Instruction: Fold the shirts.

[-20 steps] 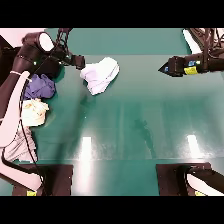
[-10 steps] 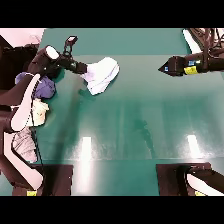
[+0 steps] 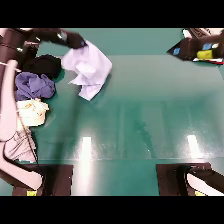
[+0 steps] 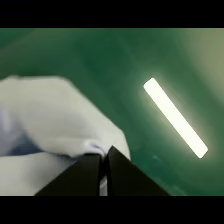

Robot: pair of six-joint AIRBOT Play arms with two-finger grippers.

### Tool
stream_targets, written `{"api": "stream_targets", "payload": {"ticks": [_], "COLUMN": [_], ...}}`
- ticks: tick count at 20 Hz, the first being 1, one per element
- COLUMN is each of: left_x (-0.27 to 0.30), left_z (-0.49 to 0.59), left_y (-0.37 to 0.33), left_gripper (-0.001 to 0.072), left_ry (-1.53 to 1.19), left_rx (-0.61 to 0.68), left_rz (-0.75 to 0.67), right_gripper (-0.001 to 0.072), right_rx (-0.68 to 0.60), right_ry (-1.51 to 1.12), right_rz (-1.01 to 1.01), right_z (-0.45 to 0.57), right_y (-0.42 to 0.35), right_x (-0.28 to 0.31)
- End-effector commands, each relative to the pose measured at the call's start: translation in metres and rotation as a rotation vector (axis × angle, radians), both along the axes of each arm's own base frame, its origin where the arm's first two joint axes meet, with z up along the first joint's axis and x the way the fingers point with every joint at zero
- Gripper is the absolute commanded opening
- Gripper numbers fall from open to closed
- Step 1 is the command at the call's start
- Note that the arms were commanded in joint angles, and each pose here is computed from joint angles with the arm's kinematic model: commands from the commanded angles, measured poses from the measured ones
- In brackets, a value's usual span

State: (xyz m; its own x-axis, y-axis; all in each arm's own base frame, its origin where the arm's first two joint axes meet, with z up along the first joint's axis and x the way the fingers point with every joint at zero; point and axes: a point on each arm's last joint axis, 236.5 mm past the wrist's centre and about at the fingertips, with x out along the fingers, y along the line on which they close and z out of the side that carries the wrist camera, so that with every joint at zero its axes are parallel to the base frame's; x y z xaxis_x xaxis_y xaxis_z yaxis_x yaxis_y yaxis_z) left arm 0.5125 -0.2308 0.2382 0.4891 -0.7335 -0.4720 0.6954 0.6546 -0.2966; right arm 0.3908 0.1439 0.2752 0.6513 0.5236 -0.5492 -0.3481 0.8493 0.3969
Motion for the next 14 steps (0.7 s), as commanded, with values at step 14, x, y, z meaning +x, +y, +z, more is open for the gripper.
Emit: {"api": "stream_targets", "payload": {"ticks": [14], "left_x": [-0.134], "left_z": [0.065], "left_y": [-0.061], "left_gripper": [0.0023], "left_ry": [-0.142], "left_rx": [0.088], "left_rz": [-0.120], "right_gripper": [0.0013], "right_rx": [-0.049], "right_ry": [-0.145], "right_rz": [-0.095], "right_z": [0.086], "right_y": [-0.056], "right_x": [-0.020]}}
